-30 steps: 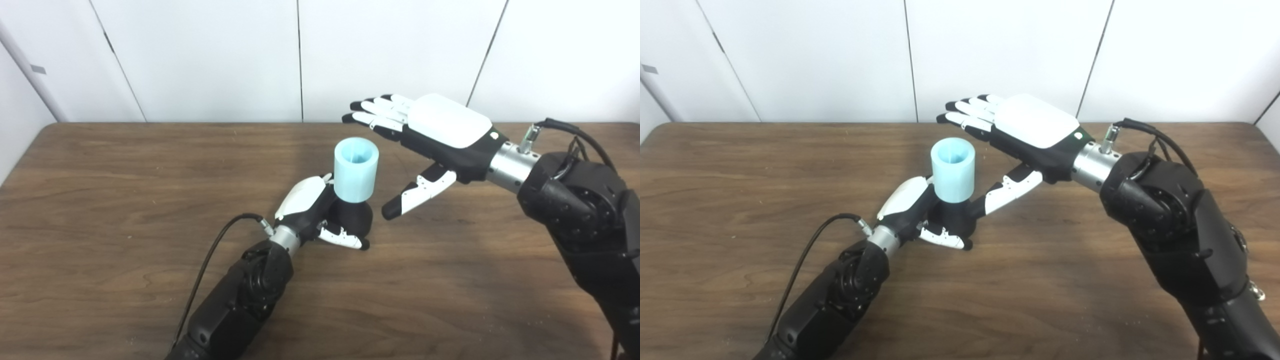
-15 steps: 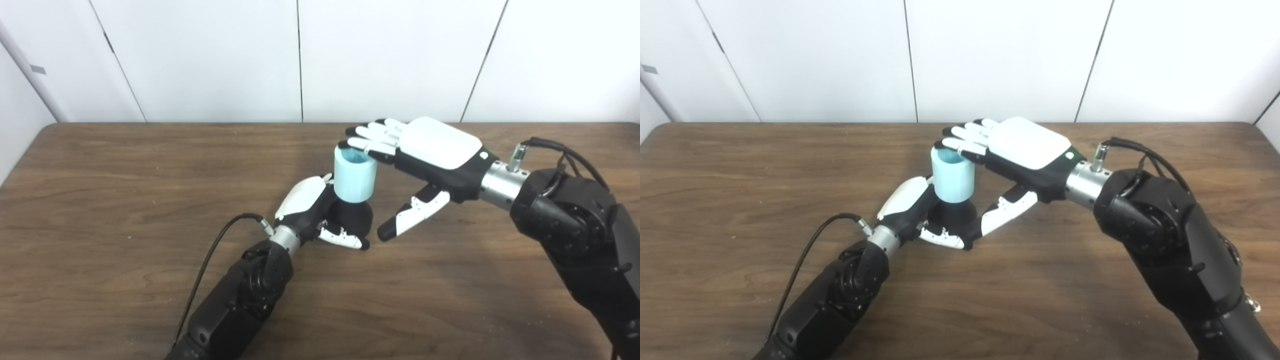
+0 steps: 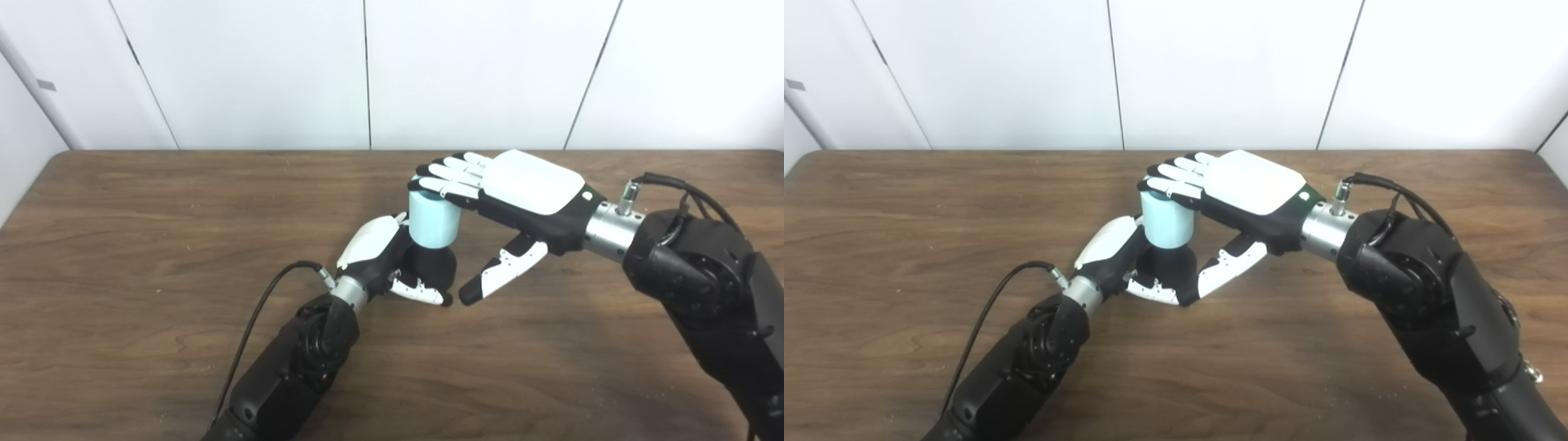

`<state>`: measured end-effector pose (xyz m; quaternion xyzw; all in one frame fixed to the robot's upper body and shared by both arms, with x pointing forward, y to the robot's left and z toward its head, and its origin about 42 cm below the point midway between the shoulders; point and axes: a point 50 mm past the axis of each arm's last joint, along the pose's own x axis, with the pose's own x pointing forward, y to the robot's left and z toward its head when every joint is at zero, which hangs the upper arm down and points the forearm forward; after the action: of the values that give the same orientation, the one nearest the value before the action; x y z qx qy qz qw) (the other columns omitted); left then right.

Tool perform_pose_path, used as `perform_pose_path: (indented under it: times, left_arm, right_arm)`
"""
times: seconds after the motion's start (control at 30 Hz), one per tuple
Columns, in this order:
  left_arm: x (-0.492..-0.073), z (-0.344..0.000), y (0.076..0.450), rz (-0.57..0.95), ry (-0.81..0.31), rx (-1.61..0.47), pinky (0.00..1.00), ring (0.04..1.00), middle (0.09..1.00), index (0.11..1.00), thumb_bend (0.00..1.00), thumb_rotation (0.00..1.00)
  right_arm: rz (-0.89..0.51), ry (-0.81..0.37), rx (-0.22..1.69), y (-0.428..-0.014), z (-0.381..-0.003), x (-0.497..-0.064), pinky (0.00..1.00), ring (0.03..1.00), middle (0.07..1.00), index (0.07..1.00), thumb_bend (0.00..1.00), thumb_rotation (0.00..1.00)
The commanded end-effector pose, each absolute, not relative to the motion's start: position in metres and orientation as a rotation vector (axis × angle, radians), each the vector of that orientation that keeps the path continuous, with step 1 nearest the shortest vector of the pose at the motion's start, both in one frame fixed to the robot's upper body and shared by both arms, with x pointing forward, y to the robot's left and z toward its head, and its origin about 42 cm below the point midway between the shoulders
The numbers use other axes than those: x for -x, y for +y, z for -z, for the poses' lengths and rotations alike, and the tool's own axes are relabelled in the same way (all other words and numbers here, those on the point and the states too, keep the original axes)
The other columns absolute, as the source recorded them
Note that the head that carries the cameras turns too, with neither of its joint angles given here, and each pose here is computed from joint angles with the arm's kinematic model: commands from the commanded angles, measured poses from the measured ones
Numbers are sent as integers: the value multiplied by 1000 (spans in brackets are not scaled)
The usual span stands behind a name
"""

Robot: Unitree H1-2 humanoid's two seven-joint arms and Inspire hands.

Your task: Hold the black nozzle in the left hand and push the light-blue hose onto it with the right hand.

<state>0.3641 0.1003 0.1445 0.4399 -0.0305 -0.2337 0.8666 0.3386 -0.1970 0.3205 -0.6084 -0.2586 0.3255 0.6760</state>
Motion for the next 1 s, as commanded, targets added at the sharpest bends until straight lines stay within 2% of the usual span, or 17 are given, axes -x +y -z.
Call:
perform_pose_path:
  times: [0.0, 0.5, 0.97]
  left_arm:
    - [-331, -63, 127, 620, 339, -1011, 1000, 1000, 871, 480, 521, 41]
    - [-331, -63, 127, 621, 341, -1012, 1000, 1000, 871, 480, 521, 41]
    - [-332, -65, 128, 618, 341, -1015, 1000, 1000, 871, 480, 521, 41]
  right_arm:
    - [-701, -684, 1373, -192, -342, -335, 1000, 1000, 1000, 966, 645, 1000]
    - [-698, -709, 1366, -185, -341, -333, 1000, 1000, 1000, 968, 654, 1000]
    - [-730, -643, 1352, -192, -304, -347, 1000, 1000, 1000, 973, 664, 1000]
